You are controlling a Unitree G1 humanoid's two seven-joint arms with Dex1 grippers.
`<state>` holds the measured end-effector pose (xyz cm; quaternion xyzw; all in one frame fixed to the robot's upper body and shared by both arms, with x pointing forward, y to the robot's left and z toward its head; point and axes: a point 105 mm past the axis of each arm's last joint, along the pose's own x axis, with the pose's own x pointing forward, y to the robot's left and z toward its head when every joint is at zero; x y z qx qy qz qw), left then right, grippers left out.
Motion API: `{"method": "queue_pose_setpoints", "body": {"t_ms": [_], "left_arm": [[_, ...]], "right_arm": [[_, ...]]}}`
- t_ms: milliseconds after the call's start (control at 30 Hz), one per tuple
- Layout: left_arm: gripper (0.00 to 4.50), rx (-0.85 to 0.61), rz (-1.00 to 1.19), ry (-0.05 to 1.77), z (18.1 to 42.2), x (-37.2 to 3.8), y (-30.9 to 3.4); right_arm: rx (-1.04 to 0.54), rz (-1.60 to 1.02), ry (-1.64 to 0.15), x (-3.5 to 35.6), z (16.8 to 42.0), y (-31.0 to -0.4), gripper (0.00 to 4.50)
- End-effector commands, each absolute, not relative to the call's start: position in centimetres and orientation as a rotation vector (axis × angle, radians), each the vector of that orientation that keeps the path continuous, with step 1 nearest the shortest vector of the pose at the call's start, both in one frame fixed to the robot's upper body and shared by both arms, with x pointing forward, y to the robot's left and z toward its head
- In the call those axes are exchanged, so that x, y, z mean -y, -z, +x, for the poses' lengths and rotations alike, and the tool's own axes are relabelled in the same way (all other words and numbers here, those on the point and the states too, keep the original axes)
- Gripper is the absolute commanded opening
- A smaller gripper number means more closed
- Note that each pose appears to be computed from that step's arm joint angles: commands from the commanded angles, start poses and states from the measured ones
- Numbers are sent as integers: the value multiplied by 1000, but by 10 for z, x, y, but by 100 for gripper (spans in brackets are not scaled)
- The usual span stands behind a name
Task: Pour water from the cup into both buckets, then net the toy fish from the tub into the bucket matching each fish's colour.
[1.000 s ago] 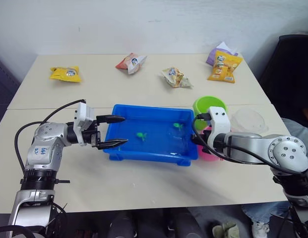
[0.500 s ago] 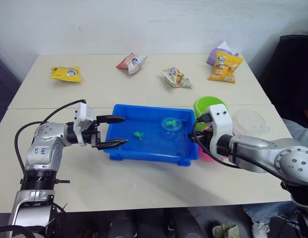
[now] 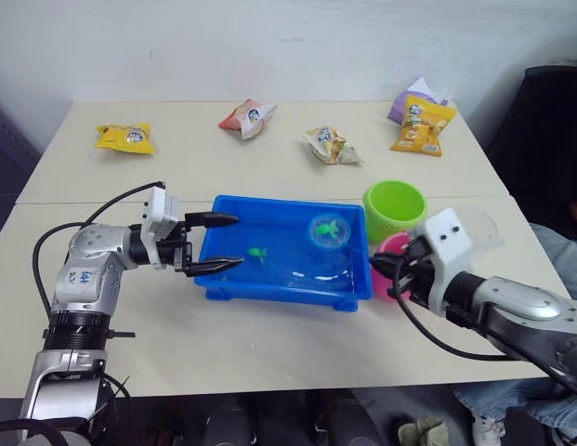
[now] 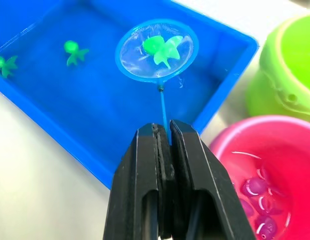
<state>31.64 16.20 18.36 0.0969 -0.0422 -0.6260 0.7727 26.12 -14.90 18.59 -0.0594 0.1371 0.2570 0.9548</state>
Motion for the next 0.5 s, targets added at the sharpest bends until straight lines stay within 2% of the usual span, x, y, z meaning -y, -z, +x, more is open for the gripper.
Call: {"method": "queue_pose_setpoints", "body": {"t_ms": [33,267,367,500], "left_arm": [[448,190,208,1378,315,-151,-204],[448,246,169,1377,323,-139,-218],[448,247,158,1384,323,-136,-219],[448,245,151,1386,323,-134,-218]], "right_arm": [[-168,-139,-490,163,260,-212,0],[-99,-186,-381,202,272,-227,0],[-107,-337,-282,231,284,-228,0],[-87,-501,-239,253,295,-233,0]]}}
